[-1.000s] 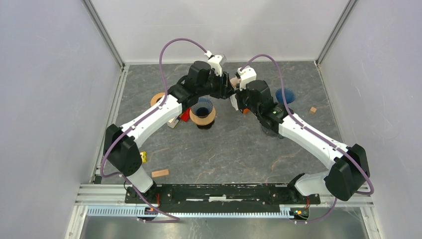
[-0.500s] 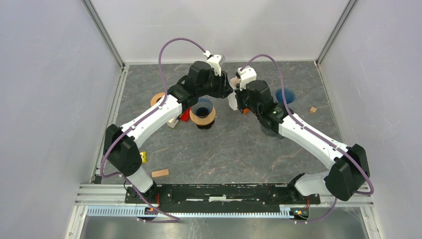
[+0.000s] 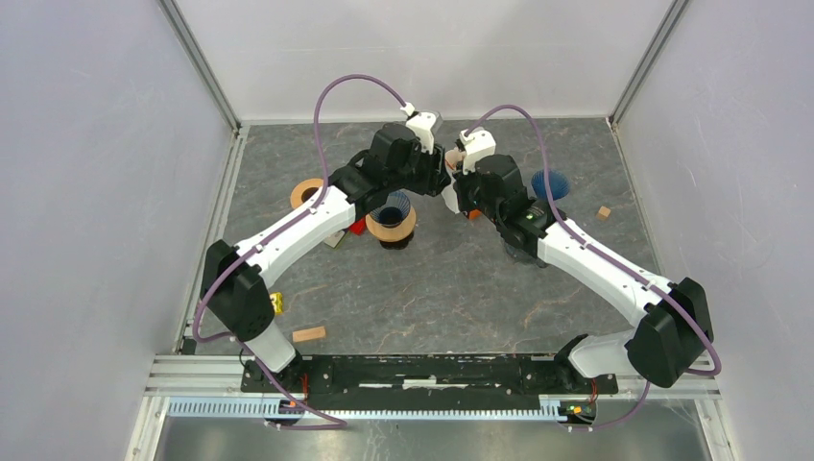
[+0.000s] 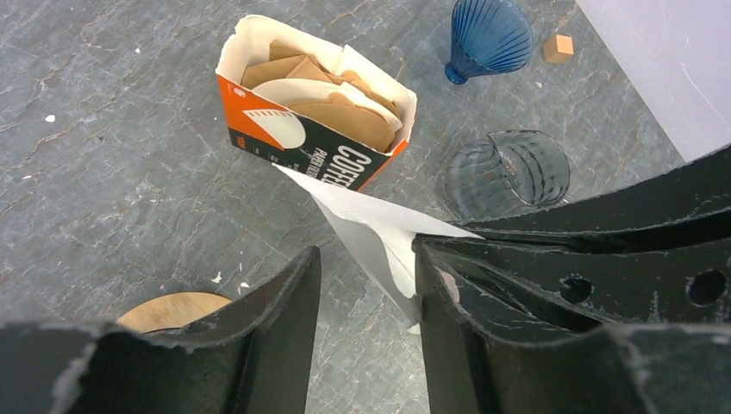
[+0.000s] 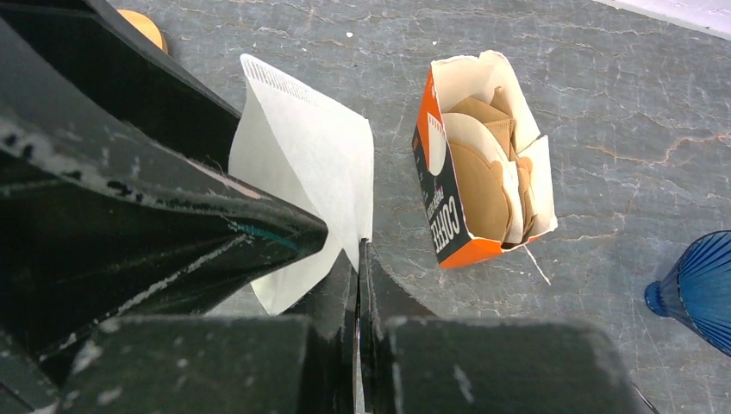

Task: Place the coffee filter in the dripper
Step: Place the coffee filter in the coffee dripper.

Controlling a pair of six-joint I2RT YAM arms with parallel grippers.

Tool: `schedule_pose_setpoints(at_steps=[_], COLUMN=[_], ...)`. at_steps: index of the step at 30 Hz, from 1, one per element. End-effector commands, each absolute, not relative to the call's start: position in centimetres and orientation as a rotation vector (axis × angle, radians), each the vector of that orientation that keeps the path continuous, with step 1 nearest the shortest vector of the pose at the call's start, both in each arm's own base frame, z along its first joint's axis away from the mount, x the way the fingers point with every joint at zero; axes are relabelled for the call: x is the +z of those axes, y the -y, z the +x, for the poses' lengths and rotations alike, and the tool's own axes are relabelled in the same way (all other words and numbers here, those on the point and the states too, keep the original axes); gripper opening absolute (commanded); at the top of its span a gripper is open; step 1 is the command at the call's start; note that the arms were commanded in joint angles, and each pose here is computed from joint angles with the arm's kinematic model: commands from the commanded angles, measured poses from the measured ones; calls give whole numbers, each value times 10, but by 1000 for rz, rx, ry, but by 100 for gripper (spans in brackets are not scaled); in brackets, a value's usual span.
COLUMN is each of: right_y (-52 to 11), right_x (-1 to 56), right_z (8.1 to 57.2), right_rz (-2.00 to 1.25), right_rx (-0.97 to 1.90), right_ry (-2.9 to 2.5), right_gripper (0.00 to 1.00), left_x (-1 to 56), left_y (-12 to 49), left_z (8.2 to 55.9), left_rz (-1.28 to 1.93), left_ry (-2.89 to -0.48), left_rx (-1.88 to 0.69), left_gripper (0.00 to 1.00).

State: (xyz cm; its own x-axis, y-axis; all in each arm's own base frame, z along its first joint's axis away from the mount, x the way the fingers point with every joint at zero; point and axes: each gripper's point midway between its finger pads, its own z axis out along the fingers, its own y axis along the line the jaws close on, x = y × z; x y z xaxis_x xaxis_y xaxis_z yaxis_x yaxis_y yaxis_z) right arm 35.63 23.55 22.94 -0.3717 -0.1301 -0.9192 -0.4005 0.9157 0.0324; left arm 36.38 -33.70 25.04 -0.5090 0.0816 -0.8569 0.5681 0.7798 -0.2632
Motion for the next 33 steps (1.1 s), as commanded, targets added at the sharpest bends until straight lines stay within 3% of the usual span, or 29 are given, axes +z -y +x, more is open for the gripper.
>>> schedule_pose_setpoints(at_steps=[1, 5, 7, 17, 33], right_y=[-241, -240, -239, -235, -216], right_x=[264, 265, 264, 259, 261], right_z=[358, 357, 356, 357, 364], right_rz=[-344, -337, -335, -339, -360], right_rx=[352, 354, 350, 326, 182], right_ry=[-1882, -1879, -1879, -1879, -1838], right_gripper=[0, 0, 0, 0, 1], left_x=[257, 255, 254, 263, 281], left_y=[339, 336, 334, 330, 323], left_z=[365, 368, 368, 369, 358], left_rz=[513, 503, 513, 547, 618], left_ry=[-1995, -1997, -1992, -1948, -1887], left_rx=[-639, -610, -595, -566, -556], left_gripper=[53, 53, 47, 2, 2])
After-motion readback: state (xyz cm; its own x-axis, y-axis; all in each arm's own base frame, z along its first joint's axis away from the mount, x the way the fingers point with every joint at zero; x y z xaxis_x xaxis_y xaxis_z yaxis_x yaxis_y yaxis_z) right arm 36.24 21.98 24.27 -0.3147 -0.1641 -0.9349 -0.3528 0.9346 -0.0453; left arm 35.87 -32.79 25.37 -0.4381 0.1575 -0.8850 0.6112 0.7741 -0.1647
